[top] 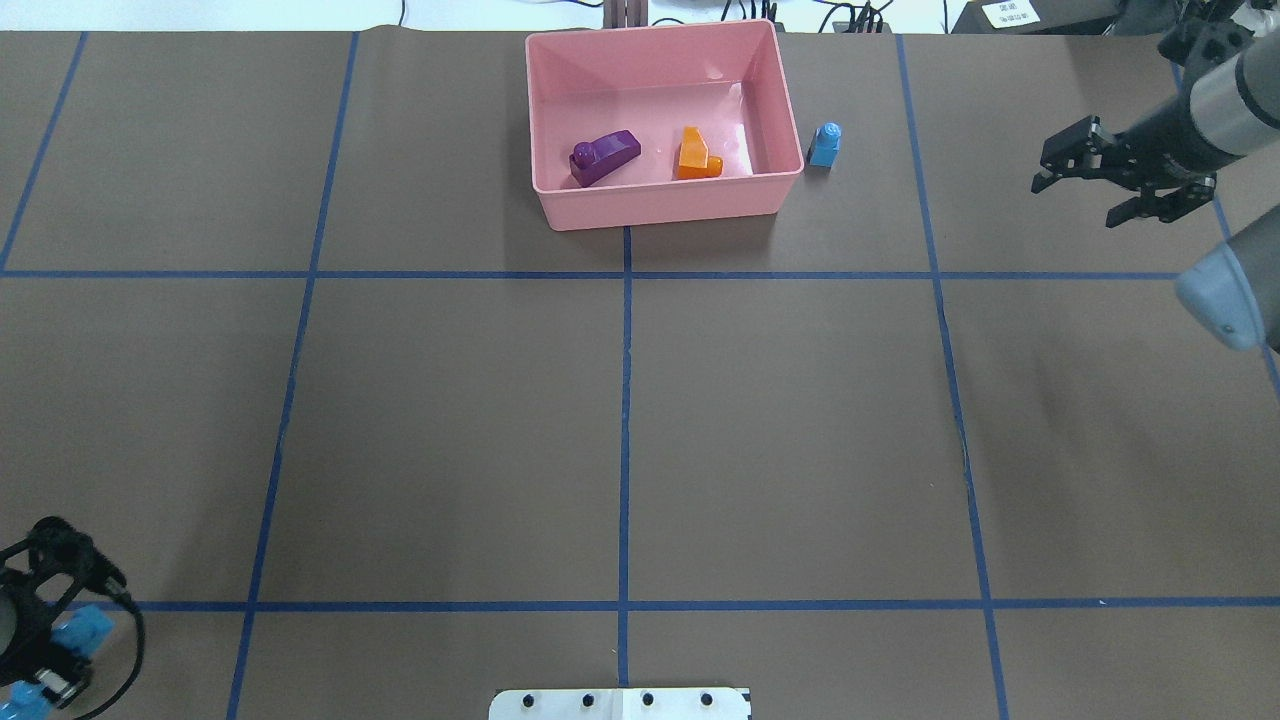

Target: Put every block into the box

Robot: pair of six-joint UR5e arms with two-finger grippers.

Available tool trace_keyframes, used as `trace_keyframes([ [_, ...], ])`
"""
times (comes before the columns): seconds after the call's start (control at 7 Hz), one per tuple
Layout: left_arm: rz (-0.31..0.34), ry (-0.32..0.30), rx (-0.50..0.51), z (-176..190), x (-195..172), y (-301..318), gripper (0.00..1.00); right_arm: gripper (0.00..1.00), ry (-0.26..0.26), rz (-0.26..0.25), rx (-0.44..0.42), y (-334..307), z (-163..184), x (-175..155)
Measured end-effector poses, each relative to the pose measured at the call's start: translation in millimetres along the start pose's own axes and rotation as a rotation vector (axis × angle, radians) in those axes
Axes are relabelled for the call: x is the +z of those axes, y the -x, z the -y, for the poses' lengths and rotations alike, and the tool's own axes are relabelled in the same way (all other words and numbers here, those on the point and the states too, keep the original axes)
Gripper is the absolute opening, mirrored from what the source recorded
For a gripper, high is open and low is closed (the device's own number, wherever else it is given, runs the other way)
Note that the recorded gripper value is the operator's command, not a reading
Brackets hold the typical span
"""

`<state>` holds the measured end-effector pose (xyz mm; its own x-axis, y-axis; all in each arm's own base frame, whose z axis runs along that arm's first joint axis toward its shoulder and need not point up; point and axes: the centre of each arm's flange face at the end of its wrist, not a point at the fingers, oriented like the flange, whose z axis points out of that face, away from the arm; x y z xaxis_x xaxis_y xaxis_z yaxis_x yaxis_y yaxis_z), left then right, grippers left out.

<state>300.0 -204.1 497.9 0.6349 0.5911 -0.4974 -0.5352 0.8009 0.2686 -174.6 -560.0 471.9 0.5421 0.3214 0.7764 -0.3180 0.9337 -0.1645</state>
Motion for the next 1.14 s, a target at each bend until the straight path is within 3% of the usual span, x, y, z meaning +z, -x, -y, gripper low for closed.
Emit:
trace_keyframes([
  [0.43,-0.052,-0.190,-0.162,165.7,-99.6,-34.3,0.00,1.00,0.040,-0.112,-0.162,-165.4,-56.8,-7.8],
  [0.86,-0.132,-0.358,-0.408,325.8,-195.8,-72.9,0.00,1.00,0.132,-0.202,-0.379,-343.1,-150.8,-17.8],
  [1.14,-0.186,-0.443,-0.559,435.5,-250.8,-89.8,0.00,1.00,0.196,-0.229,-0.501,-455.6,-195.0,-27.5],
])
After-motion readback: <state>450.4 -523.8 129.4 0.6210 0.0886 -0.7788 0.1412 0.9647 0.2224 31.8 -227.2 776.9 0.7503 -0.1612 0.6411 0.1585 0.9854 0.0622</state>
